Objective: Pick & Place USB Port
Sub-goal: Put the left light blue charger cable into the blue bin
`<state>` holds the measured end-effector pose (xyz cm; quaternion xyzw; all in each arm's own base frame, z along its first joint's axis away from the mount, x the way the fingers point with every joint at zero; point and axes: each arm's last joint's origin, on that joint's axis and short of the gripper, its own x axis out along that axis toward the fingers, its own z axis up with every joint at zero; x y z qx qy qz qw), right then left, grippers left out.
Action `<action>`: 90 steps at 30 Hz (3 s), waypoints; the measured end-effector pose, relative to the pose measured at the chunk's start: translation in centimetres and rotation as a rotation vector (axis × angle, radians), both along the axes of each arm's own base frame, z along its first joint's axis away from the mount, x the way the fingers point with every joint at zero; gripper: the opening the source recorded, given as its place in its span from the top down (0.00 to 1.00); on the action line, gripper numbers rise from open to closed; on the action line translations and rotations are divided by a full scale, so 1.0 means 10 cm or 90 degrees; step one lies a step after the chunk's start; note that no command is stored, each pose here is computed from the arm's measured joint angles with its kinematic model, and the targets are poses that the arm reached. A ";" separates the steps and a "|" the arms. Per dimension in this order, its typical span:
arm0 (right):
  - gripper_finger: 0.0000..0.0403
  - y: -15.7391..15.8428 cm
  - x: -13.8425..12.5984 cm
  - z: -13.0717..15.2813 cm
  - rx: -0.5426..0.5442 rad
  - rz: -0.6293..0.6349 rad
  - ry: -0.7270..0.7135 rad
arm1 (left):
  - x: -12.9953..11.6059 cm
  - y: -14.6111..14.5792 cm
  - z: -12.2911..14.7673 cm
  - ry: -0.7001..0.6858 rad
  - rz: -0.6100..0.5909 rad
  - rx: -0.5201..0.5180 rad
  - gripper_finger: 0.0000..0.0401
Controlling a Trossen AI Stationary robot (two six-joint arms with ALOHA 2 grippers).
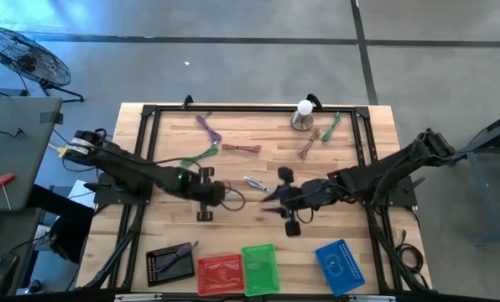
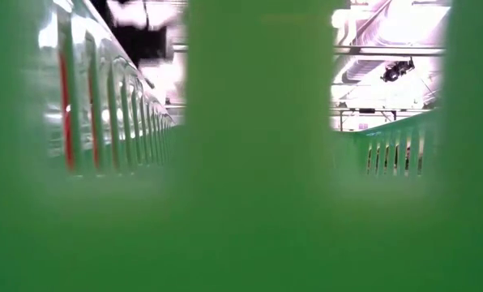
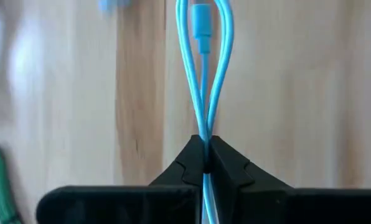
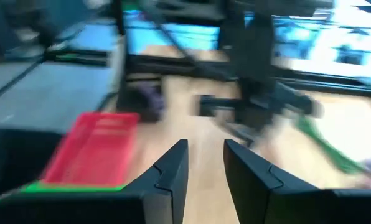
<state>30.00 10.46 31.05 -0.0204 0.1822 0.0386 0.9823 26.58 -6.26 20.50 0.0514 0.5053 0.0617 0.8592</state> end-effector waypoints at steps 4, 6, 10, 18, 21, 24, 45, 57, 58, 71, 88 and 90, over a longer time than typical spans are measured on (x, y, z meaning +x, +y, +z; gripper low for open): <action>0.77 -0.08 -0.09 0.10 -0.010 -0.095 -0.019 | 0.01 -0.23 0.45 -0.133 0.021 0.083 0.99; 0.77 -0.08 -0.12 0.15 -0.005 -0.097 -0.033 | -0.02 -0.33 0.68 -0.206 0.038 0.118 0.99; 0.77 -0.04 -0.10 0.15 0.002 -0.048 -0.042 | -0.09 -0.53 1.05 -0.358 0.008 0.135 0.99; 0.76 -0.01 0.01 0.23 0.014 0.020 -0.123 | -0.09 -0.74 1.31 -0.513 -0.110 0.059 1.00; 0.74 0.00 0.01 0.27 0.025 0.031 -0.147 | -0.05 -0.76 1.28 -0.516 -0.121 0.049 1.00; 0.71 0.00 0.02 0.28 0.027 0.032 -0.155 | 0.02 -0.81 1.25 -0.528 -0.135 0.049 1.00; 0.51 0.08 0.15 0.20 -0.023 0.109 -0.193 | 0.24 -0.56 1.25 -0.552 -0.167 0.004 1.00; 0.95 0.09 0.14 0.16 -0.070 0.108 -0.169 | 0.23 -0.56 1.21 -0.524 -0.185 -0.013 0.81; 0.97 0.09 0.13 0.15 -0.075 0.104 -0.161 | 0.23 -0.56 1.20 -0.517 -0.183 -0.017 0.79; 0.99 0.43 -0.55 0.49 -0.091 -0.085 -0.040 | 0.15 -0.50 0.97 -0.362 -0.136 0.008 0.66; 0.99 0.96 -1.33 0.57 0.302 -0.212 0.209 | 0.03 -0.44 0.80 -0.242 -0.074 0.029 0.66; 0.99 0.98 -1.38 0.47 0.325 -0.258 0.263 | 0.03 -0.44 0.80 -0.237 -0.073 0.030 0.66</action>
